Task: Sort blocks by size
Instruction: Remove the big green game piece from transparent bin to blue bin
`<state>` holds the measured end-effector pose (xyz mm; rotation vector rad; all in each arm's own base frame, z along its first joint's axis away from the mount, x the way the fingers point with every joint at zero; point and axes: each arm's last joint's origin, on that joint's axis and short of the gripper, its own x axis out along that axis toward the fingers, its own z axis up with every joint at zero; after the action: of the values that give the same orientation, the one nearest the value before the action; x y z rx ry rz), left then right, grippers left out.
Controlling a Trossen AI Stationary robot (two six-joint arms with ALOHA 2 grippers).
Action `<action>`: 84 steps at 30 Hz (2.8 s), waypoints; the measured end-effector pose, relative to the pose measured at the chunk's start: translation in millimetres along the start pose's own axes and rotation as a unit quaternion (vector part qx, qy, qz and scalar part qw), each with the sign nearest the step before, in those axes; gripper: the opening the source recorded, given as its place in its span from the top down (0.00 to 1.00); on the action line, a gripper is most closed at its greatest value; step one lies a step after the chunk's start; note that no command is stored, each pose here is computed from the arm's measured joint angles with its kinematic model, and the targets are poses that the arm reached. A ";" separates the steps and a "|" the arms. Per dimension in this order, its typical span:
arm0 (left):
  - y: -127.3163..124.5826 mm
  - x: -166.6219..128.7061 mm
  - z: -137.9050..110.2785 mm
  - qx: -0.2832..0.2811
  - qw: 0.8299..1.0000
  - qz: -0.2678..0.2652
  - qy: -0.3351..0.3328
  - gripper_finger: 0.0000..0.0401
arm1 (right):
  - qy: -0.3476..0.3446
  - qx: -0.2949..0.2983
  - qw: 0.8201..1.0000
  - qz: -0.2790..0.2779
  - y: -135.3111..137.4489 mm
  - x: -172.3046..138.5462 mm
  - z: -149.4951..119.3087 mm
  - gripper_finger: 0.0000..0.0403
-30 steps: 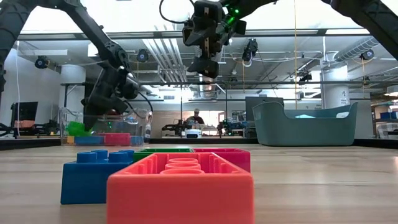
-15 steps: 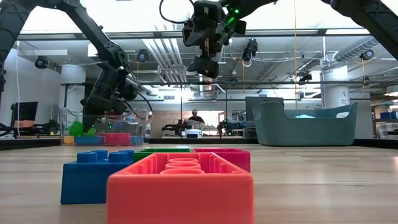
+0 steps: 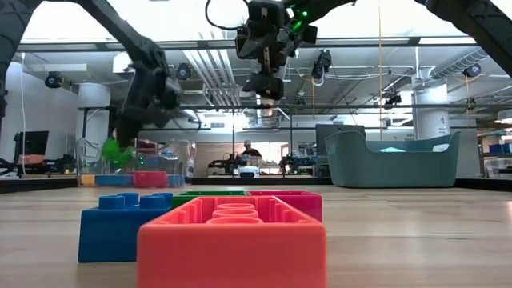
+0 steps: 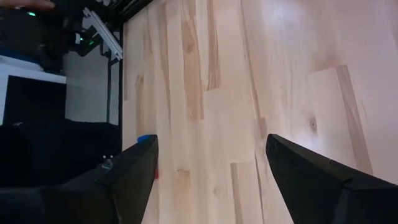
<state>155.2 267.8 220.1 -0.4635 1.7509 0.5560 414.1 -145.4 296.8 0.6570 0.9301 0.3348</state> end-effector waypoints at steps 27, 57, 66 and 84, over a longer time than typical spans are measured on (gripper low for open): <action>-149.6 -284.2 1.3 0.406 0.571 -0.393 -0.595 0.72 | -0.363 -0.197 0.896 -0.163 182.4 -125.2 -98.8 0.42; -227.3 -293.1 -10.5 0.440 0.540 -0.395 -0.599 0.72 | -0.434 -0.314 0.830 -0.155 222.3 -90.0 -93.9 0.45; -230.2 -298.7 -12.4 0.432 0.533 -0.392 -0.613 0.72 | -0.434 -0.342 0.817 -0.168 221.2 -84.9 -89.4 0.48; -232.4 -306.8 -14.1 0.440 0.498 -0.381 -0.643 0.72 | -0.445 -0.414 0.778 -0.161 226.7 -87.9 -86.9 0.40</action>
<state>351.5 78.0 491.7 0.0505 0.0562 -0.6228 294.9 12.4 462.9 -0.2057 -0.0872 0.0647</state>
